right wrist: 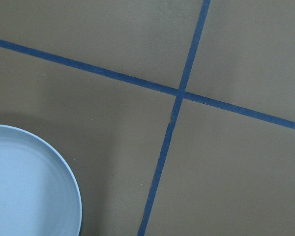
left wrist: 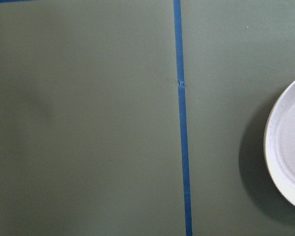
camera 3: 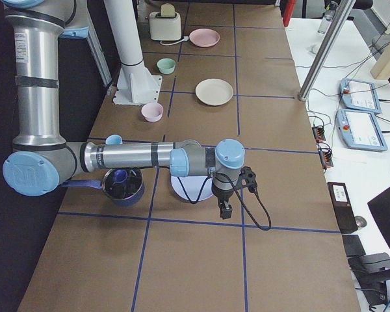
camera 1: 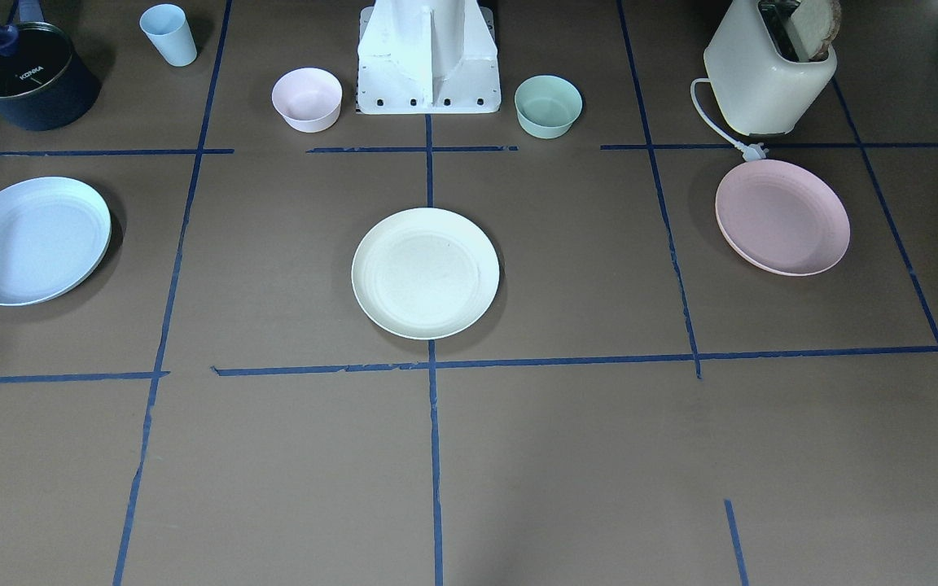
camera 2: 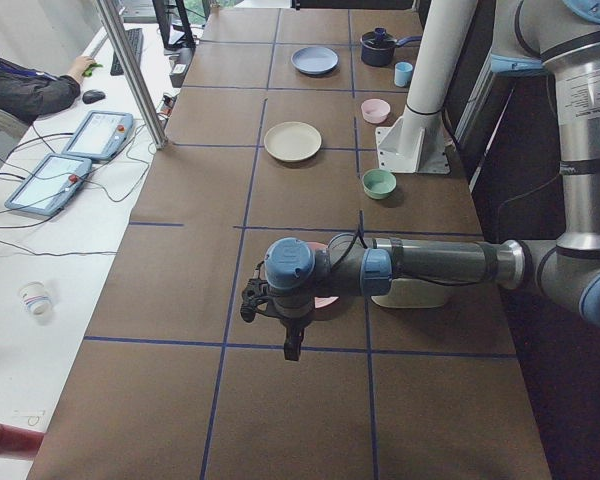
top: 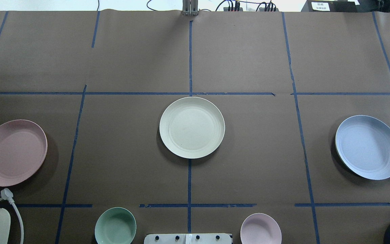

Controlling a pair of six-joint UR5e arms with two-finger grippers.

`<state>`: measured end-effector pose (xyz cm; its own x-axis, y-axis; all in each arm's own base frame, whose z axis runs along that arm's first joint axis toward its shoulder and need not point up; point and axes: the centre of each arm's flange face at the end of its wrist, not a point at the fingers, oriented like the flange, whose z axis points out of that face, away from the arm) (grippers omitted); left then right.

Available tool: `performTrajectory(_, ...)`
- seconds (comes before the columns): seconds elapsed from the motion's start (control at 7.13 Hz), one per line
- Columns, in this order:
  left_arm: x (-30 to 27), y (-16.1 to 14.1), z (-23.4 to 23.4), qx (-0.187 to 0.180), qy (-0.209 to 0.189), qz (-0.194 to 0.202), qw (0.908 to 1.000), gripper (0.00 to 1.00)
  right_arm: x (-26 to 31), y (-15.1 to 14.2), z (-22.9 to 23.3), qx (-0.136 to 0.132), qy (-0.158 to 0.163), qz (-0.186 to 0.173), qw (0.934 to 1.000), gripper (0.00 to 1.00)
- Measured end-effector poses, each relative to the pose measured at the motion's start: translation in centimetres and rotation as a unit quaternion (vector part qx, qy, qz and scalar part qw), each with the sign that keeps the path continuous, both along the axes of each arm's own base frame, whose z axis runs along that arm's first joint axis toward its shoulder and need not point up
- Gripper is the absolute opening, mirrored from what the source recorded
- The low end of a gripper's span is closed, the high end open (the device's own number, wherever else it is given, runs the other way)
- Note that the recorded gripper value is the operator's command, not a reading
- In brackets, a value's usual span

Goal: Stack three plates with pink and blue

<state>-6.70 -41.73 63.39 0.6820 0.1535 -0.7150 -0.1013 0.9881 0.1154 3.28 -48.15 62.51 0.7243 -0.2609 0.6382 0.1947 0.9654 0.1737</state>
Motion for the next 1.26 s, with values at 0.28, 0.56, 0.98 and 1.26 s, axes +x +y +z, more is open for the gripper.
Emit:
performTrajectory(0.28, 0.5, -2.7, -2.1, 0.055, 0.013, 0.004, 0.9984, 1.0, -0.1, -0.1, -0.1, 0.005, 0.0, -0.001, 1.0, 1.0)
performTrajectory(0.56, 4.2, -3.3, -2.2, 0.05, 0.024, -0.01, 0.9984, 1.0, -0.4, -0.1, 0.0, 0.006, -0.001, -0.003, 1.0, 1.0)
performTrajectory(0.98, 13.6, -2.0, 1.7, 0.002, 0.056, -0.073, 0.9957, 1.0, -0.7, -0.2, 0.1, 0.006, -0.001, -0.006, 1.0, 1.0)
performTrajectory(1.26, 18.3, 0.0, 3.4, -0.029, 0.078, -0.083, 0.9931, 1.0, -0.7, -0.1, 0.2, 0.005, 0.0, -0.007, 1.0, 1.0)
